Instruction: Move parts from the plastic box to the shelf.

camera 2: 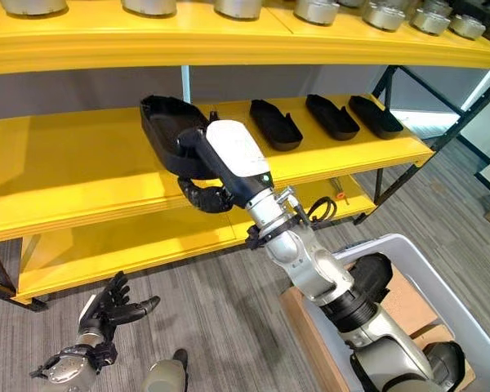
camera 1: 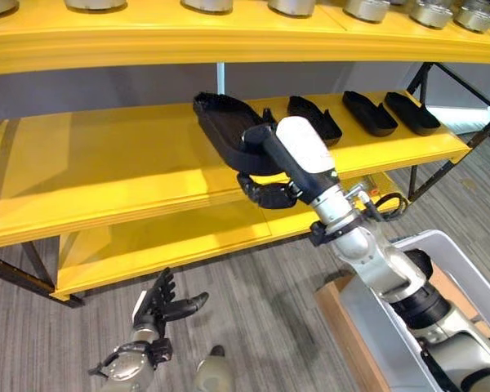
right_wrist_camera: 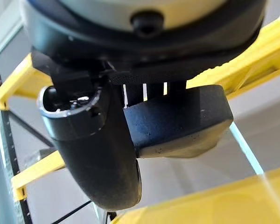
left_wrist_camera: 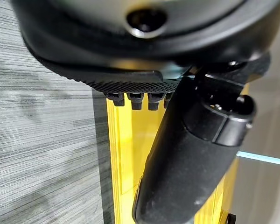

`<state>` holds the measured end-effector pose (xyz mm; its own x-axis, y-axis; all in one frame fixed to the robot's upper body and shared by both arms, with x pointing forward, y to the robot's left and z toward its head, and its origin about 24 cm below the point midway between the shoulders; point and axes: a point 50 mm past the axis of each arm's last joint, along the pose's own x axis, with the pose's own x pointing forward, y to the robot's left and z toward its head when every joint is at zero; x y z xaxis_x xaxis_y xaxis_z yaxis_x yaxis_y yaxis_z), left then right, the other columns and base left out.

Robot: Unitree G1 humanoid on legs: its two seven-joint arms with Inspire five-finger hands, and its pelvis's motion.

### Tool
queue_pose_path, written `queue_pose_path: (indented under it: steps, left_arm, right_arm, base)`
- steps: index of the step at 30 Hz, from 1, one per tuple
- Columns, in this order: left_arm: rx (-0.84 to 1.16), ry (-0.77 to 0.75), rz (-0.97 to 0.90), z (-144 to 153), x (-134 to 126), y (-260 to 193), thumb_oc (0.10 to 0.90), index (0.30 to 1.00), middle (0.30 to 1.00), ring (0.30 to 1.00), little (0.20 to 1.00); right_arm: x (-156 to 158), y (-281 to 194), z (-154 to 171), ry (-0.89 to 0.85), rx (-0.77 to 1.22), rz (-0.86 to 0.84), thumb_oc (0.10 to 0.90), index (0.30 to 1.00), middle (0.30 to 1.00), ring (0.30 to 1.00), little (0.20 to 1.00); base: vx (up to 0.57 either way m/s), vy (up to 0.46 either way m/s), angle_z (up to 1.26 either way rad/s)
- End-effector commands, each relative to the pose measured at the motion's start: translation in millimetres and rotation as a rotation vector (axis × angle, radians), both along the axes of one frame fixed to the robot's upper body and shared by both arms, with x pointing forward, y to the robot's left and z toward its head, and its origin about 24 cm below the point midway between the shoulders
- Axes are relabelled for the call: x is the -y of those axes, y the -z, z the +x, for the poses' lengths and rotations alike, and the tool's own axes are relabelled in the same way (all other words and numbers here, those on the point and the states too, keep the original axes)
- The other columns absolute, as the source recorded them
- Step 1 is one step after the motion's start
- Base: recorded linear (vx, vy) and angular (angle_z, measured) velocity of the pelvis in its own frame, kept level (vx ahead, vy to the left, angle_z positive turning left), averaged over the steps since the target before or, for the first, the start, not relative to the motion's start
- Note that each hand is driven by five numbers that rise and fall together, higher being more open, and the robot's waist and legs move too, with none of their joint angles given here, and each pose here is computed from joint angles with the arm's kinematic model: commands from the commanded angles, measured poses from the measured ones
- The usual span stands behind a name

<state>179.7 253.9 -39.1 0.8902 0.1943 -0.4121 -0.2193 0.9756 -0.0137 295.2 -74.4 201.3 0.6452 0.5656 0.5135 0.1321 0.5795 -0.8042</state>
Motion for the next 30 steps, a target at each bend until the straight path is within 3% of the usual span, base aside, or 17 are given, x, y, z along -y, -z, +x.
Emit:
queue_pose_path:
  steps: [1, 13, 30]
  left_arm:
    - [0.245, 0.077, -0.010, 25, 19, -38, 0.900, 1.000, 1.000, 1.000, 1.000]
    - [0.255, 0.138, 0.033, 43, 25, -42, 0.900, 1.000, 1.000, 1.000, 1.000]
    - [0.209, 0.160, -0.030, 31, 37, -29, 0.900, 1.000, 1.000, 1.000, 1.000]
  right_arm:
    - [-2, -69, -7, -0.035, 0.317, -0.015, 0.400, 0.300, 0.300, 0.300, 0.300]
    - [19, -55, 3, 0.041, 0.245, -0.049, 0.400, 0.300, 0.300, 0.300, 0.300]
    - [31, -43, -1, 0.036, 0.181, 0.007, 0.400, 0.300, 0.300, 0.300, 0.300]
  base:
    - [0.07, 0.177, 0.10]
    - [0.08, 0.106, 0.57]
    - [0.11, -0.168, 0.31]
